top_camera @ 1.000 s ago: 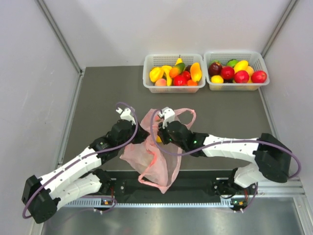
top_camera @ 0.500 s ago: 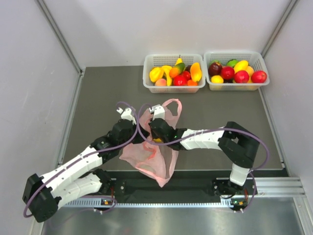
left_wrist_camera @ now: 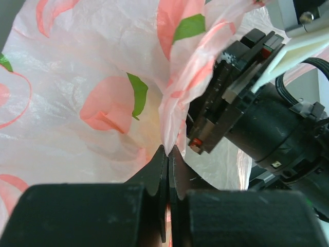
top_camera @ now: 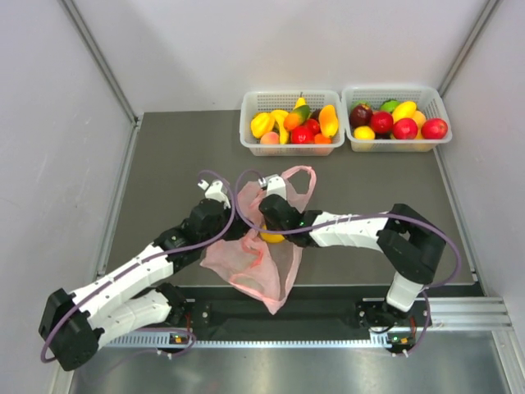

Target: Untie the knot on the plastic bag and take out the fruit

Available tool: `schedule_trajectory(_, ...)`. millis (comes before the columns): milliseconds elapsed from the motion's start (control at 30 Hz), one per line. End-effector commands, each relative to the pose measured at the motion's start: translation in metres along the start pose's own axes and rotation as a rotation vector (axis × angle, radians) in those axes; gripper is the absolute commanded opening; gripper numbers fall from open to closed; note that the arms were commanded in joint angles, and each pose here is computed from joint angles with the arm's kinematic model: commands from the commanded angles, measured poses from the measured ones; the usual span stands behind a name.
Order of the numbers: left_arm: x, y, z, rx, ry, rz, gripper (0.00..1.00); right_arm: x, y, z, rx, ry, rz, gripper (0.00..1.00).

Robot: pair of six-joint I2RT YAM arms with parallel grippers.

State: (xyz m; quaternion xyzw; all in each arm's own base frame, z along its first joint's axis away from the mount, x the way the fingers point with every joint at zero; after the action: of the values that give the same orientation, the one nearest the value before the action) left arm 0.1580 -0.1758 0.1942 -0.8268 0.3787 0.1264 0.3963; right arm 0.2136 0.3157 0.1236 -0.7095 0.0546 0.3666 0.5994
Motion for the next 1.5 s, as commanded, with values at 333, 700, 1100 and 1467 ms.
schedule_trajectory(333,0.003,-0.002,-0.008,0.003,0.066,-0.008,0.0,-0.057,0.033,-0.018,-0.145,-0.276,0.166,0.1)
schedule_trajectory(700,0.009,0.005,-0.011,-0.024,0.111,0.043,0.0,-0.1,0.025,-0.043,-0.138,-0.247,0.064,0.96)
schedule_trajectory(1100,0.014,0.008,-0.01,-0.033,0.125,0.057,0.0,-0.08,0.042,-0.043,-0.326,-0.283,0.093,0.98)
schedule_trajectory(1467,0.01,0.007,-0.008,-0.024,0.111,0.041,0.0,-0.071,0.06,-0.033,-0.39,-0.387,0.201,0.93)
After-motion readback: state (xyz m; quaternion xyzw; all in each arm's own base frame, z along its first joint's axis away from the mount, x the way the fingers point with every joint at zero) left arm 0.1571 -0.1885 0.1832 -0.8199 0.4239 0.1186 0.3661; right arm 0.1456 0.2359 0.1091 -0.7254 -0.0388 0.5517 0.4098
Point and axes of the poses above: each gripper's point midway between its finger pads, its own x axis out along the fingers, its own z axis along the line the jaws close on, y = z × x, the point moved 9 cm from there along -x, back along the fingers, and after that the axes turned 7 degrees about -x, right-handed, at the moved point
